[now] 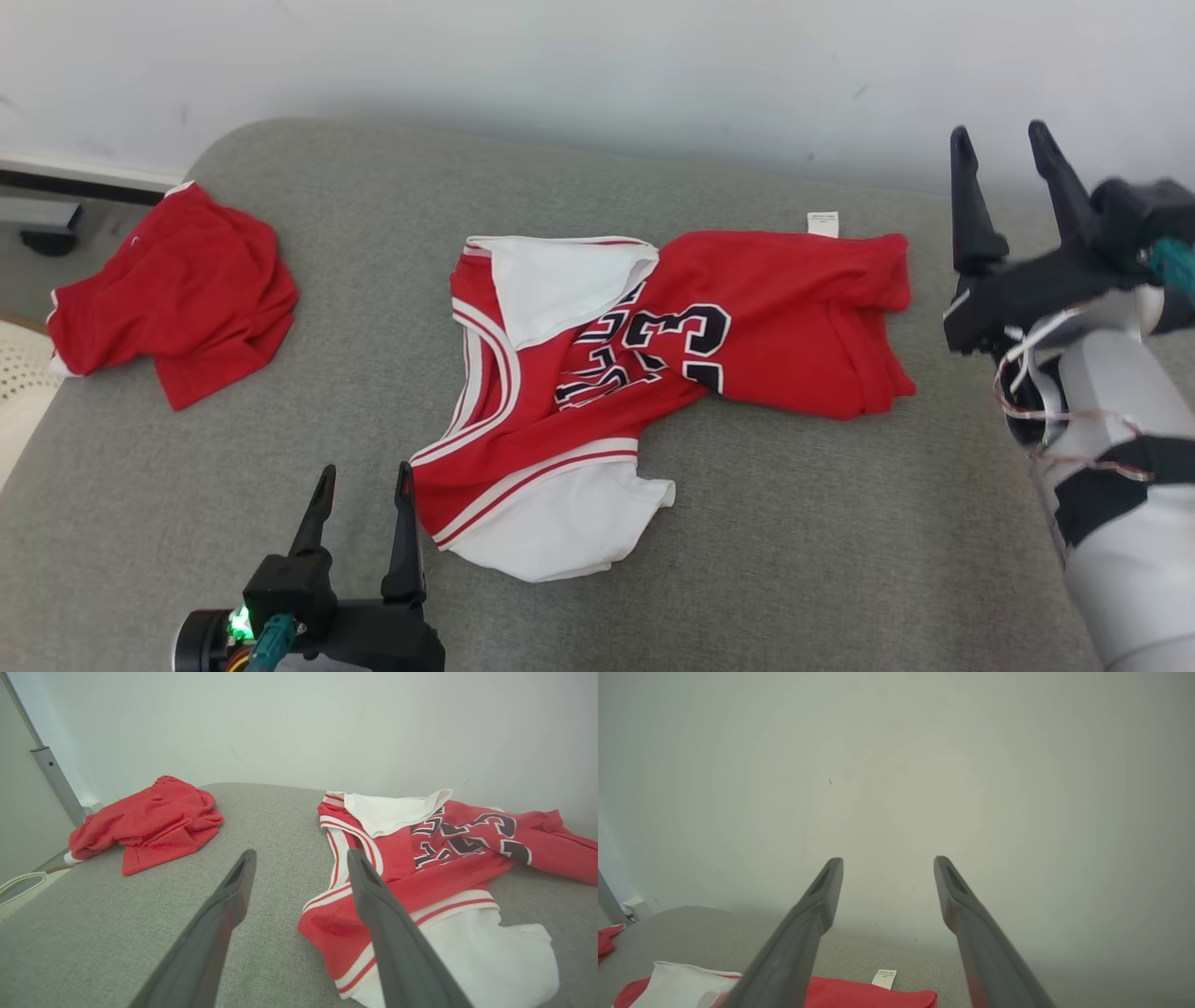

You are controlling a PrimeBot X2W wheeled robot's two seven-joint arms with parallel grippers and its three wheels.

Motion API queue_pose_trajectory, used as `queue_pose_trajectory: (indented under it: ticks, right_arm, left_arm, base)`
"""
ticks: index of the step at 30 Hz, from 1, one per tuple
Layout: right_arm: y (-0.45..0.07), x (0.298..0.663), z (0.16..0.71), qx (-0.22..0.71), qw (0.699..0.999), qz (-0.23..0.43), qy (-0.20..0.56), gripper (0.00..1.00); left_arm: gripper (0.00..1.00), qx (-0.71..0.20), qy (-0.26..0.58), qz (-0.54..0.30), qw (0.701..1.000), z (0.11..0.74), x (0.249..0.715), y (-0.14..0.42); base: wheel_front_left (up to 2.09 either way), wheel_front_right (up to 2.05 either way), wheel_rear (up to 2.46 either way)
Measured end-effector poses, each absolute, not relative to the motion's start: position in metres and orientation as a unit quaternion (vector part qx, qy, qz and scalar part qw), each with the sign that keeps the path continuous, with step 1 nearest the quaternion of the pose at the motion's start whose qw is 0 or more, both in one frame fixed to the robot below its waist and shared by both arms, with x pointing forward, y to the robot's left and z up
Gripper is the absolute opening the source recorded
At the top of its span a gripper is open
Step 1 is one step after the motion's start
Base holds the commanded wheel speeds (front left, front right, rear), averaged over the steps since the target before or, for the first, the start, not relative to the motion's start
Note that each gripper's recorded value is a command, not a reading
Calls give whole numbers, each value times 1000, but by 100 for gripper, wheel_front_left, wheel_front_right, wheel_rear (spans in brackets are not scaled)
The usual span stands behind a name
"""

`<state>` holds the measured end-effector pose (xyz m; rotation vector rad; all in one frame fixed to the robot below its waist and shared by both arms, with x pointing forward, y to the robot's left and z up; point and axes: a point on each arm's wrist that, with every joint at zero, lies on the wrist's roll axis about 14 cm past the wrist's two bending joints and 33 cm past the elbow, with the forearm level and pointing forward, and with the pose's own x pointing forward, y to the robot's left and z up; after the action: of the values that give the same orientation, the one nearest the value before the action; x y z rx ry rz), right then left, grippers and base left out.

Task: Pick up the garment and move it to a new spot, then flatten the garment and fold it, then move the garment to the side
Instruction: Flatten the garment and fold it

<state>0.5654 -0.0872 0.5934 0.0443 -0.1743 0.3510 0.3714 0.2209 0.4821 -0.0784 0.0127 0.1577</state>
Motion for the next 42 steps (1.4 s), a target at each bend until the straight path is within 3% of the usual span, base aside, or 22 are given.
queue_pose_trajectory:
  ticks: [12,23,42]
  right_arm:
    - [-126,490,563,43,985,132,-100,100]
    - [-146,423,503,63,994,87,-33,100]
    - [-162,385,485,83,995,51,-7,100]
  left_arm:
    - [100,-45,16,25,999,475,380,186]
    - [100,-46,40,-39,997,460,383,144]
    - [100,-3,139,-148,979,402,369,85]
  base:
    - [0,0,0]
    - [0,0,0]
    - [0,0,0]
